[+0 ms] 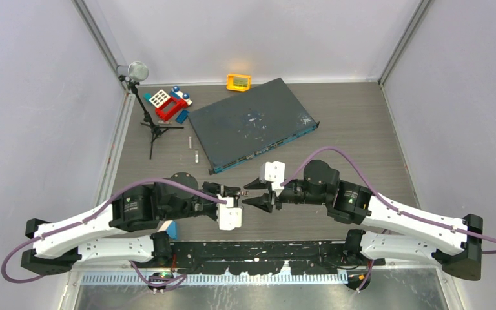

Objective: Insert the plug into the switch port
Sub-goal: Pick up the plug from the center of the board.

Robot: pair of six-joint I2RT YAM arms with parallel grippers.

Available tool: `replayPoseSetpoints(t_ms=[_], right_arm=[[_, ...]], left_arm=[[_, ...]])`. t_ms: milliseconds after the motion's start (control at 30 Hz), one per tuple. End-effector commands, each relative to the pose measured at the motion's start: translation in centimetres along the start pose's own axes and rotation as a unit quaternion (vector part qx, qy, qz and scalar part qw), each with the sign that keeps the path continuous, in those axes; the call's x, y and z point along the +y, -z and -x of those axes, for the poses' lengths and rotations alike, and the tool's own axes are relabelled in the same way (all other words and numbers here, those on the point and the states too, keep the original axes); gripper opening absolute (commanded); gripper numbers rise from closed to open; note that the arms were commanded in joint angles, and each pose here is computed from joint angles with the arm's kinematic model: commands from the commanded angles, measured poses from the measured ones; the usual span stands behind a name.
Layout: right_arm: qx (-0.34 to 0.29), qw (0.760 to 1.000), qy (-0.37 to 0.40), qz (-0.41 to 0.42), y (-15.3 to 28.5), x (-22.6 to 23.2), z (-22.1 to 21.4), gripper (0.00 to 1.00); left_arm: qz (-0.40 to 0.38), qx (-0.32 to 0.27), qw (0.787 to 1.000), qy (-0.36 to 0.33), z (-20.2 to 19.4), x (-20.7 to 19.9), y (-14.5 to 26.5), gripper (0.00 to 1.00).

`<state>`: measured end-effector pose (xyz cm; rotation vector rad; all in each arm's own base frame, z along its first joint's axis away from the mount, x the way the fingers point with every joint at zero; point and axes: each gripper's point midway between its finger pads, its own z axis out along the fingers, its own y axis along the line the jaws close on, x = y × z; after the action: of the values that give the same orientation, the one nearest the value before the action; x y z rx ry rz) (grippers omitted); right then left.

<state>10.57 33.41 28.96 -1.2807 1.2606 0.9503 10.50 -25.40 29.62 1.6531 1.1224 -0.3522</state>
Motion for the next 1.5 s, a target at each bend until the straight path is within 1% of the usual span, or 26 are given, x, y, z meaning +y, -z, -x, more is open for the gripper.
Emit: replayPoseSetpoints(t_ms=[0,100,467,667,733,800,867,933,967,1067,1133,1200,1267,1300,1367,1467], right_arm=[[-0.039,0.999,0.007,-0.009,0.4,-0.3,2.6,0.46],[-0.041,0.999,0.007,-0.009,0.5,-0.3,2.7,0.45],[-0.054,0.998,0.005,-0.007,0.4,-0.2,3.4,0.35],[-0.054,0.998,0.006,-0.008,0.4,-0.3,3.4,0.35],[-0.053,0.999,0.005,-0.007,0.3,-0.3,3.3,0.32],[-0.051,0.999,0.004,-0.003,0.3,-0.1,3.2,0.24],[-0.048,0.999,0.003,0.004,0.3,0.1,3.2,0.17],[-0.048,0.999,0.001,-0.001,0.2,0.0,3.3,0.09],[-0.047,0.999,-0.001,-0.005,0.3,-0.2,3.3,0.07],[-0.042,0.999,-0.013,-0.025,0.4,-0.7,2.9,0.04],[-0.040,0.998,-0.028,-0.040,0.6,-1.1,2.6,0.01],[-0.038,0.997,-0.044,-0.058,0.8,-1.5,2.2,0.00],[-0.030,0.993,-0.064,-0.098,1.1,-2.6,1.4,0.00],[-0.028,0.988,-0.077,-0.134,1.5,-3.7,0.8,0.00],[-0.020,0.977,-0.093,-0.189,2.1,-5.2,-0.6,0.00],[-0.008,0.961,-0.120,-0.250,3.0,-6.7,-3.0,0.01]], left_arm=[[0.015,-0.017,1.000,0.009,0.7,0.6,0.3,0.00],[0.015,-0.017,1.000,0.010,0.7,0.6,0.4,0.00],[0.010,-0.014,1.000,0.013,0.5,0.3,0.1,0.00],[0.007,-0.011,1.000,0.014,0.3,0.1,0.0,0.00],[0.008,-0.012,1.000,0.014,0.4,0.2,0.0,0.00],[0.009,-0.011,1.000,0.014,0.3,0.1,-0.1,0.00],[0.012,-0.009,1.000,0.016,0.2,0.2,-0.1,0.04],[0.015,-0.009,1.000,0.019,0.1,0.2,-0.2,0.10],[0.018,-0.010,1.000,0.021,0.1,0.3,-0.2,0.17],[0.039,-0.013,0.999,0.031,-0.1,0.8,-0.2,0.49],[0.056,-0.009,0.997,0.047,-0.4,1.0,-0.2,0.60],[0.077,0.004,0.994,0.078,-1.3,1.2,-0.1,0.74],[0.099,0.026,0.988,0.112,-2.7,1.2,-0.2,0.90],[0.118,0.035,0.982,0.145,-3.3,1.3,-0.2,0.99],[0.163,0.053,0.964,0.202,-4.5,1.8,0.2,1.00],[0.238,0.058,0.924,0.293,-6.1,2.8,0.9,1.00]])
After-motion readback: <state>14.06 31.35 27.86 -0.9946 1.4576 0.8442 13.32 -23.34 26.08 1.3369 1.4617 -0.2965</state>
